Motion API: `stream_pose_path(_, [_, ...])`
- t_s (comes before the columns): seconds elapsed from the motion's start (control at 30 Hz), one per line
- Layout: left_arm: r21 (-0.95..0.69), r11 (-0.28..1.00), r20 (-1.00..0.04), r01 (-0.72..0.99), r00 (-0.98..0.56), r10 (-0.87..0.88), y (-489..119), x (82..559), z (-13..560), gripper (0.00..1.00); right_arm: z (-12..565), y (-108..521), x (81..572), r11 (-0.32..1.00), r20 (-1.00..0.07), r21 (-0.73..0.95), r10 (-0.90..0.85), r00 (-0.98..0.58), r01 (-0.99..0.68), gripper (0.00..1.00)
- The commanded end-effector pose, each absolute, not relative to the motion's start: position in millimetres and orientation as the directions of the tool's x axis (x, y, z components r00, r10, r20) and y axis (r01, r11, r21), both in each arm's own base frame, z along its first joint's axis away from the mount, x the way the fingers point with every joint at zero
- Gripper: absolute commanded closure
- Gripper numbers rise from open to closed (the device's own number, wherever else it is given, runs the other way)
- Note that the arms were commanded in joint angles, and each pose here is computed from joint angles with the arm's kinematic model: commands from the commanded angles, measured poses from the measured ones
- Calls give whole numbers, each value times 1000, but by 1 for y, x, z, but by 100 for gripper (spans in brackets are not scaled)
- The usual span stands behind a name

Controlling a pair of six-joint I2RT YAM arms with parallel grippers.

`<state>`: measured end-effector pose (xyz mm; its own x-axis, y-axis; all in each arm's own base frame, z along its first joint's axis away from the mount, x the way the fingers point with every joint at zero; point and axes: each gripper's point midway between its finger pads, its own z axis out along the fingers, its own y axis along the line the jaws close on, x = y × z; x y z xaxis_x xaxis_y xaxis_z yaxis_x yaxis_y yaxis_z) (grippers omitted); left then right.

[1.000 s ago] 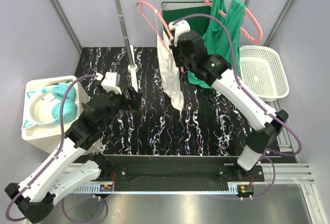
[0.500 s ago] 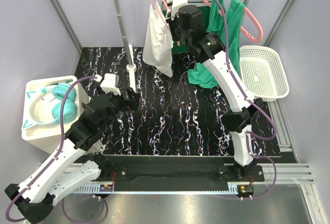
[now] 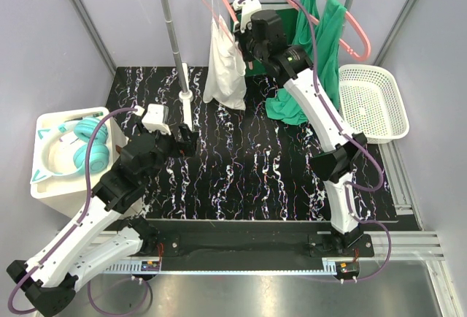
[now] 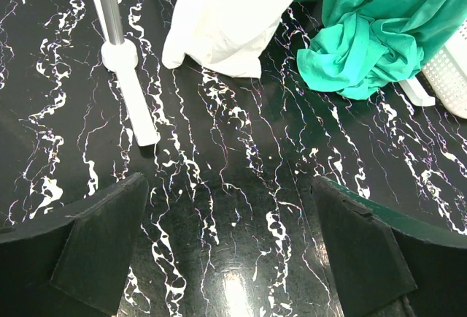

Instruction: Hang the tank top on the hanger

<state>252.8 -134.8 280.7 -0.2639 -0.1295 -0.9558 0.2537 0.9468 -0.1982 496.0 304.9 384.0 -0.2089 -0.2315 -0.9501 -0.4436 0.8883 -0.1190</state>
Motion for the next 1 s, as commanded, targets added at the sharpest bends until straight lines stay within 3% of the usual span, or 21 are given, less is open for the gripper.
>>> stream_pose_path(0.0, [-201,948,-962,245,-230,-145,-132,255,290,1,414,304,485,886,-973,-81,-171,-158,-457,98])
stream_pose_path(0.07, [-207,949,-962,239,-228,-153,-131,255,292,1,419,302,481,886,-975,-75,-162,-154,-458,89])
stream_pose_path(0.1, [-207,950,-962,234,-228,-154,-130,255,291,1,421,301,480,885,-975,-73,-160,-154,-459,71])
stream_pose_path(0.17, [-210,950,-961,231,-227,-158,-130,255,292,1,429,298,474,885,-978,-68,-151,-146,-460,47])
stream_pose_path(0.2, [-209,951,-961,228,-227,-157,-129,255,292,1,428,297,473,886,-977,-67,-152,-149,-460,29])
stream_pose_path(0.33, [-212,951,-961,224,-223,-162,-128,255,295,1,442,287,460,888,-980,-66,-142,-136,-456,3])
stream_pose_path(0.57, [-219,954,-962,205,-209,-176,-123,254,298,1,475,252,412,897,-991,-43,-96,-98,-441,0])
stream_pose_path(0.6, [-221,954,-962,203,-209,-178,-122,253,298,1,454,249,411,903,-984,-46,-113,-134,-428,0])
stream_pose_path(0.67, [-225,954,-962,196,-199,-185,-119,251,299,1,479,231,388,910,-996,-25,-56,-63,-415,0])
stream_pose_path(0.7, [-230,954,-961,191,-198,-193,-118,251,299,1,450,228,386,912,-990,-35,-86,-109,-409,0])
stream_pose_path(0.77, [-237,953,-961,189,-191,-201,-116,249,301,1,462,211,361,913,-997,-14,-43,-62,-407,1])
stream_pose_path(0.8, [-237,955,-960,180,-191,-203,-115,249,299,1,428,209,358,913,-990,-14,-68,-120,-408,0])
stream_pose_path(0.83, [-239,956,-960,171,-192,-206,-113,250,298,1,435,199,343,914,-994,1,-42,-97,-406,0])
stream_pose_path(0.97, [-241,959,-959,148,-188,-211,-110,251,296,1,347,169,326,957,-968,24,-50,-246,-288,0])
